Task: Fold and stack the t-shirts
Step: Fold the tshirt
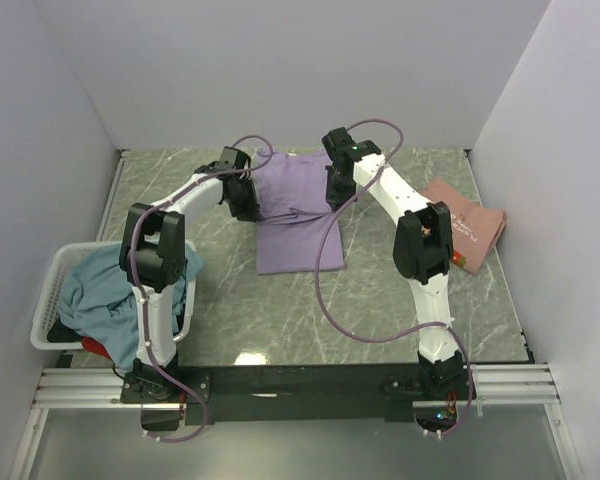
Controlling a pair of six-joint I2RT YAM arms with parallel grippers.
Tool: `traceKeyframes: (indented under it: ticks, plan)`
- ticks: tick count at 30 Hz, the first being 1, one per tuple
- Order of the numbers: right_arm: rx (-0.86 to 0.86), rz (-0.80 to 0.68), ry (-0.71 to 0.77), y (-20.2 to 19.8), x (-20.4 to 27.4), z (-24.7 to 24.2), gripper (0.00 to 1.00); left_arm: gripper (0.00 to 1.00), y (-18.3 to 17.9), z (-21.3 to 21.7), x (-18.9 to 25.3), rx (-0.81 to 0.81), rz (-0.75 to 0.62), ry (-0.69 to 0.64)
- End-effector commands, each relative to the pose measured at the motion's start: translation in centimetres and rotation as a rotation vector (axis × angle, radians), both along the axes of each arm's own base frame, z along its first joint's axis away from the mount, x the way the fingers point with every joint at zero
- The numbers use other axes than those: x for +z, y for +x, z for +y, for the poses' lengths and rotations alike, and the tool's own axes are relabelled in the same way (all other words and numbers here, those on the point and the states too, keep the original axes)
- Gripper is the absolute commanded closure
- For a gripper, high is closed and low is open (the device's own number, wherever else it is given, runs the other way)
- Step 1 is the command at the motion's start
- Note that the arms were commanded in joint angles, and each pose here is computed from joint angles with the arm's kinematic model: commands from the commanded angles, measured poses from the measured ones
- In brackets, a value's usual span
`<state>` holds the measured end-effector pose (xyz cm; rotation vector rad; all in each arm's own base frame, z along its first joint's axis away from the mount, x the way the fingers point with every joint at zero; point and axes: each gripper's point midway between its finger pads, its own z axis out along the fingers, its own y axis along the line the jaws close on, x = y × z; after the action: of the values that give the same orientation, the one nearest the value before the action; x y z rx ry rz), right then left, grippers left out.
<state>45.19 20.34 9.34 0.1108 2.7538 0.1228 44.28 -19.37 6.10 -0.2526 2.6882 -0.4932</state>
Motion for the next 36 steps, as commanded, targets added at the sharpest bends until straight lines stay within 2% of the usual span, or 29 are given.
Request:
traceKeyframes:
  ticks: [1, 4, 6, 7, 8, 10, 14, 18, 26, 31, 36]
  plan:
    - [0.009, -0.037, 0.012, 1.2, 1.4, -0.3, 0.89, 0.68, 2.4, -0.3, 2.3, 0.0, -0.081, -0.036]
    - [0.021, -0.06, 0.03, 1.5, 2.6, 0.0, 0.64, 0.42, 3.3, 0.1, 4.1, 0.023, -0.124, -0.049]
    - [0.028, -0.085, 0.04, 1.7, 3.9, -0.1, 0.56, 0.36, 3.5, 0.1, 5.2, 0.027, -0.157, -0.054]
    - [0.031, -0.096, 0.046, 1.7, 4.4, -0.1, 0.48, 0.3, 3.5, 0.1, 6.4, 0.024, -0.181, -0.059]
    - [0.036, -0.119, 0.057, 1.7, 5.5, -0.1, 0.47, 0.28, 3.2, 0.2, 6.6, 0.022, -0.187, -0.062]
    - [0.043, -0.12, 0.067, 1.2, 5.6, -0.1, 0.46, 0.28, 2.6, 0.2, 7.6, 0.008, -0.205, -0.071]
    - [0.064, -0.109, 0.1, -0.4, 5.9, 0.0, 0.46, 0.29, -0.4, 0.2, 5.7, -0.027, -0.142, -0.09]
    - [0.083, -0.037, 0.127, -2.7, 3.3, 0.3, 0.52, 0.31, -3.1, -0.9, 4.9, -0.067, -0.117, -0.136]
    - [0.117, 0.04, 0.186, -5.1, 0.6, 2.9, 0.57, 0.32, -6.3, -5.6, 4.2, -0.169, -0.12, -0.261]
    - [0.099, 0.089, 0.167, -7.0, -1.2, 2.2, 0.57, 0.32, -7.2, -5.7, 0.3, -0.181, -0.04, -0.183]
    - [0.082, 0.165, 0.133, -10.2, -4.5, 0.7, 0.59, 0.31, -8.4, -5.7, -2.0, -0.199, 0.004, -0.166]
